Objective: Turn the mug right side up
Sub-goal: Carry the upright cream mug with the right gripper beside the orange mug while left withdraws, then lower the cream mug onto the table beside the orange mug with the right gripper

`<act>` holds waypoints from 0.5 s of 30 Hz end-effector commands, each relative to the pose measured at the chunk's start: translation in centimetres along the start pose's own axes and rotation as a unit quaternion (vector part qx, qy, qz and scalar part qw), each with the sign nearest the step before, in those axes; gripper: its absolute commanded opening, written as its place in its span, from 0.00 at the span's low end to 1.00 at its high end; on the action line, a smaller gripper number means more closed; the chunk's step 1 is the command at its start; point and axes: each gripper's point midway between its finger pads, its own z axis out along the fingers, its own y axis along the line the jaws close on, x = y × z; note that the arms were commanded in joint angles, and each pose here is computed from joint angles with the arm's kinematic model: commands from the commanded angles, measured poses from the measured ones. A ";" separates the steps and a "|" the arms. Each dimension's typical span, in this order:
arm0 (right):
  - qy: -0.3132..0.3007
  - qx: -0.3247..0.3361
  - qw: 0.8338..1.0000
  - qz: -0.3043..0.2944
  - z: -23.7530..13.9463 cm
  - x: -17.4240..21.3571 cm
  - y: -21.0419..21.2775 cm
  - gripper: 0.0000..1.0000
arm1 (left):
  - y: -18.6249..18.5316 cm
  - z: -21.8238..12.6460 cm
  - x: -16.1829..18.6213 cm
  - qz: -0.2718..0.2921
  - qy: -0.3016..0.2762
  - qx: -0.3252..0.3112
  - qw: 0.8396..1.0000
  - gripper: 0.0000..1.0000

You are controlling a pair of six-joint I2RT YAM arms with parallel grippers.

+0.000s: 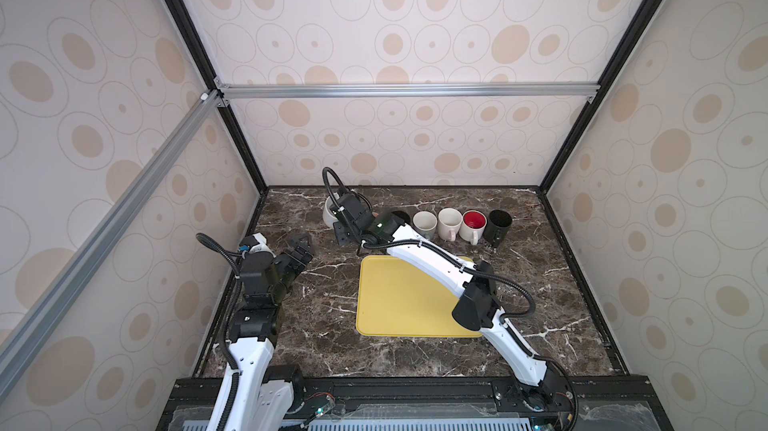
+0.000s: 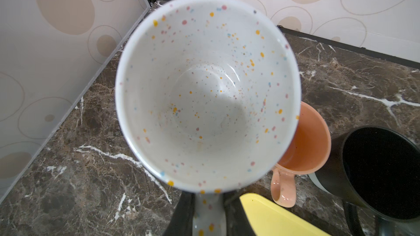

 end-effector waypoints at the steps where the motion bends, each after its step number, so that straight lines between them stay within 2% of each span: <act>1: -0.059 -0.007 0.998 0.016 -0.8 -3.4 0.8 0.00 | -0.6 0.2 -0.1 -0.002 0.000 0.020 1.000 1.00; 15: -0.044 0.016 0.999 0.006 2.0 -1.2 0.2 0.00 | -0.2 0.6 0.6 0.008 0.011 0.024 1.000 1.00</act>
